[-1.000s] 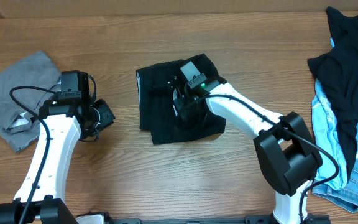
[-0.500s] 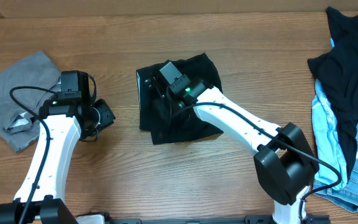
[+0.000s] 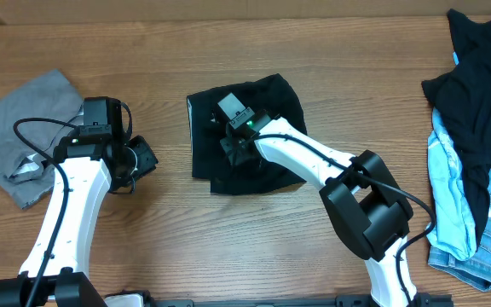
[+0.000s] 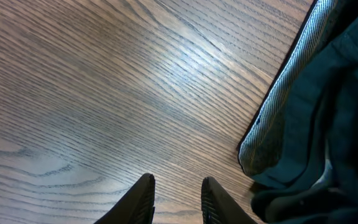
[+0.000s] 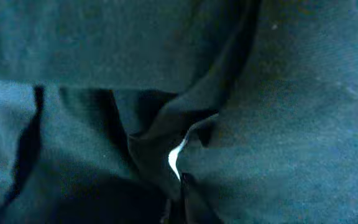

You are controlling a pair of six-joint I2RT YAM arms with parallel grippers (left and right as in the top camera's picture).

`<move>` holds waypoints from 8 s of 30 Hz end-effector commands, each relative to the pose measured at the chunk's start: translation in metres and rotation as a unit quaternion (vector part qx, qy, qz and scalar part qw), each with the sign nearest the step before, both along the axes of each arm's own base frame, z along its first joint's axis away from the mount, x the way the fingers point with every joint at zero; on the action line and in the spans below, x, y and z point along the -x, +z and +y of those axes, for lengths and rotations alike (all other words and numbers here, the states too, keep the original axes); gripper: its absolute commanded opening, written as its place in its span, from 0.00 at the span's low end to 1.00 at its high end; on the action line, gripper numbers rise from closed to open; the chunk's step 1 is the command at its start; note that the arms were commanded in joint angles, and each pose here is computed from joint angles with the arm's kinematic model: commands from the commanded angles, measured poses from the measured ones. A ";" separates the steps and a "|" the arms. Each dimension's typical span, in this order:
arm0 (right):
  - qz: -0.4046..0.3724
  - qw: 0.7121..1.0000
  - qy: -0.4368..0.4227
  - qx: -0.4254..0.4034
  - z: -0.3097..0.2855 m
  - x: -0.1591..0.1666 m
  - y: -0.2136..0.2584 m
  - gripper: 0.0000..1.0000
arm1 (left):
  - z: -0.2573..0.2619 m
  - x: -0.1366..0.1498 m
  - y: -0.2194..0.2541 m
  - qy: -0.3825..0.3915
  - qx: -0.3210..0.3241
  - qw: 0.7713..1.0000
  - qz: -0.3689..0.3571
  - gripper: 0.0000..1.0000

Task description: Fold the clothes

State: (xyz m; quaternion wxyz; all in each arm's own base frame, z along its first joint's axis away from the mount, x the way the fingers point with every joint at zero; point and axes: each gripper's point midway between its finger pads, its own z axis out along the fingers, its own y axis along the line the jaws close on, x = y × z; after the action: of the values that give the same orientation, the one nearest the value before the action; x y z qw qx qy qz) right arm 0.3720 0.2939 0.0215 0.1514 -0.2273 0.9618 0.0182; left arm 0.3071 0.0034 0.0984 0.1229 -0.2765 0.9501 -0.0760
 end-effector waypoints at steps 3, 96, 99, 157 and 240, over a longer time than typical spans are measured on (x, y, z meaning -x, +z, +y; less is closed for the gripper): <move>-0.067 0.998 -0.009 -0.014 0.009 -0.028 0.069 0.04 | 0.000 -0.003 0.008 -0.010 -0.001 1.000 -0.016 0.29; -0.082 0.995 0.034 -0.044 0.013 -0.018 0.149 0.04 | 0.000 -0.004 0.008 -0.022 -0.005 1.000 -0.019 0.29; -0.067 0.996 0.039 -0.048 0.013 -0.012 0.147 0.04 | 0.000 -0.004 0.008 -0.023 -0.005 1.000 -0.018 0.29; -0.075 0.995 -0.061 0.009 0.018 -0.056 0.030 0.70 | 0.000 -0.003 0.008 -0.023 -0.005 1.000 -0.017 0.29; 0.088 0.958 -0.221 -0.161 -0.130 -0.023 0.213 0.55 | -0.179 -0.128 0.138 -0.445 -0.053 0.830 -0.332 0.06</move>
State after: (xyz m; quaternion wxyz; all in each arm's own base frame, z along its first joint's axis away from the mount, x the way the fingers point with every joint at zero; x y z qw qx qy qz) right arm 0.4220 0.1404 0.2534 0.1925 0.0671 0.9767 0.0676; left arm 0.4188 -0.1270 0.2711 0.4120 0.1340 0.8879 -0.1548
